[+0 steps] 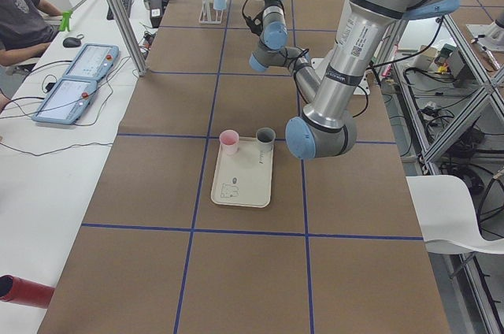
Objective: Transfer IKEA cup to right arm and place on rack
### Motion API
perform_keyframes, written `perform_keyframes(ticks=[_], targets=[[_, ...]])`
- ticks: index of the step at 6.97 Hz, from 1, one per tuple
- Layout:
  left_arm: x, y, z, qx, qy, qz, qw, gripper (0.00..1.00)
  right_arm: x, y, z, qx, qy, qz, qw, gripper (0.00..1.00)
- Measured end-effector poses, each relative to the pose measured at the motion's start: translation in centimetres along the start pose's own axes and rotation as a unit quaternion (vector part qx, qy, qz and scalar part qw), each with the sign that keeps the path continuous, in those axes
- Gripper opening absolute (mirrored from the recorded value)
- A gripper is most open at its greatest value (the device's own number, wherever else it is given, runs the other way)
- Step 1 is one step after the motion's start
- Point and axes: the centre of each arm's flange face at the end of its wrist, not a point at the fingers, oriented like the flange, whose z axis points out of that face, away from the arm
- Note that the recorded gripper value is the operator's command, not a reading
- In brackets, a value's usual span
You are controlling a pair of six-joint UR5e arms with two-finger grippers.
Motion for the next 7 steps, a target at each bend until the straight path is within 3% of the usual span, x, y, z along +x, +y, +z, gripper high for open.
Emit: perform_keyframes(ticks=[2, 3, 4, 5, 6, 7], targets=[[1.1, -1.7, -2.3, 0.033, -0.001, 0.042, 0.9986, 1.00, 0.1, -0.2, -0.2, 0.005, 0.001, 0.000, 1.0000, 0.33], [1.9, -3.6, -4.6, 0.067, -0.010, 0.076, 0.9949, 1.00, 0.5, -0.6, -0.4, 0.012, 0.005, 0.000, 0.9999, 0.33], [2.9, -5.7, -6.6, 0.110, -0.039, 0.110, 0.9871, 1.00, 1.1, -1.7, -0.8, 0.026, 0.019, -0.005, 0.9995, 0.33], [4.1, -8.0, -8.9, 0.157, -0.089, 0.150, 0.9722, 1.00, 2.1, -3.4, -1.4, 0.048, 0.046, -0.022, 0.9976, 0.33], [4.7, -10.2, -12.1, 0.195, -0.139, 0.192, 0.9516, 1.00, 3.1, -5.0, -1.9, 0.071, 0.081, -0.046, 0.9931, 0.30], [5.0, -12.2, -16.0, 0.230, -0.186, 0.230, 0.9271, 1.00, 3.6, -6.8, -2.3, 0.097, 0.127, -0.073, 0.9844, 0.30]])
